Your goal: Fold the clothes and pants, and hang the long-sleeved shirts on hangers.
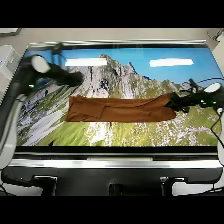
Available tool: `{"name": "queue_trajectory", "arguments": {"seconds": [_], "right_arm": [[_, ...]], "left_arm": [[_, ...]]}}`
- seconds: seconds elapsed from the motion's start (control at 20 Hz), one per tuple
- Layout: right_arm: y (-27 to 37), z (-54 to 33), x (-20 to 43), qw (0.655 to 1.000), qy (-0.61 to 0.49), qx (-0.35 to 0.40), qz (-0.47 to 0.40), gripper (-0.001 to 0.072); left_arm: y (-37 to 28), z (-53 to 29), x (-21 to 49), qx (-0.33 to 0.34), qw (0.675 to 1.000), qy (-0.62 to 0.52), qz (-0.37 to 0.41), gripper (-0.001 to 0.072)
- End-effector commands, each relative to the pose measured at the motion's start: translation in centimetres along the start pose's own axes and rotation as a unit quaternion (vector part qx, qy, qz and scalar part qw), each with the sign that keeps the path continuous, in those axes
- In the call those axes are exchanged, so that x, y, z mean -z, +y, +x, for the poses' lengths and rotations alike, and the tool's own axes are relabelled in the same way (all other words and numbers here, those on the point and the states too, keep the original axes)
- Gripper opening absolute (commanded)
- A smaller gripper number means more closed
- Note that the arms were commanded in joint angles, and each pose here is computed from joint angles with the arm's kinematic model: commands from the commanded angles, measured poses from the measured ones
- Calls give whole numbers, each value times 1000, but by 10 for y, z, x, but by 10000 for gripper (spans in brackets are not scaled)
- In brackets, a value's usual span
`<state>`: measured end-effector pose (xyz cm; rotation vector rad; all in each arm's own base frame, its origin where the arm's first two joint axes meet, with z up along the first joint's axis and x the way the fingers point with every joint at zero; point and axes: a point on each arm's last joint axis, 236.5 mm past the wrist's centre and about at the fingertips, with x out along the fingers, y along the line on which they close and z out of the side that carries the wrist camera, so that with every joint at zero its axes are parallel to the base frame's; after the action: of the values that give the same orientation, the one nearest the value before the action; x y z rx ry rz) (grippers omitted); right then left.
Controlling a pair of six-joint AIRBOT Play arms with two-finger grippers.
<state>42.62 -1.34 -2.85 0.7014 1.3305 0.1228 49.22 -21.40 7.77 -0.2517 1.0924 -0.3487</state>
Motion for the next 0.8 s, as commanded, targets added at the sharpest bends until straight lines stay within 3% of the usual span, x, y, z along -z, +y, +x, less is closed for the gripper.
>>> {"name": "queue_trajectory", "arguments": {"seconds": [0.0, 0.3, 0.55, 0.75], "right_arm": [[-15, -33, -8, 999, -33, 10, 23, 29], [-22, -60, -9, 998, -55, 13, 27, 29], [-7, -70, -10, 997, -68, -6, 24, 30], [4, -82, -10, 996, -84, -15, 16, 30]], "left_arm": [[-90, 53, 20, 73, 997, -6, -31, 16], [-209, 127, 104, 161, 982, 54, -86, 16], [-249, 174, 143, 189, 959, 74, -197, 15], [-270, 196, 154, 208, 947, 101, -224, 15]]}}
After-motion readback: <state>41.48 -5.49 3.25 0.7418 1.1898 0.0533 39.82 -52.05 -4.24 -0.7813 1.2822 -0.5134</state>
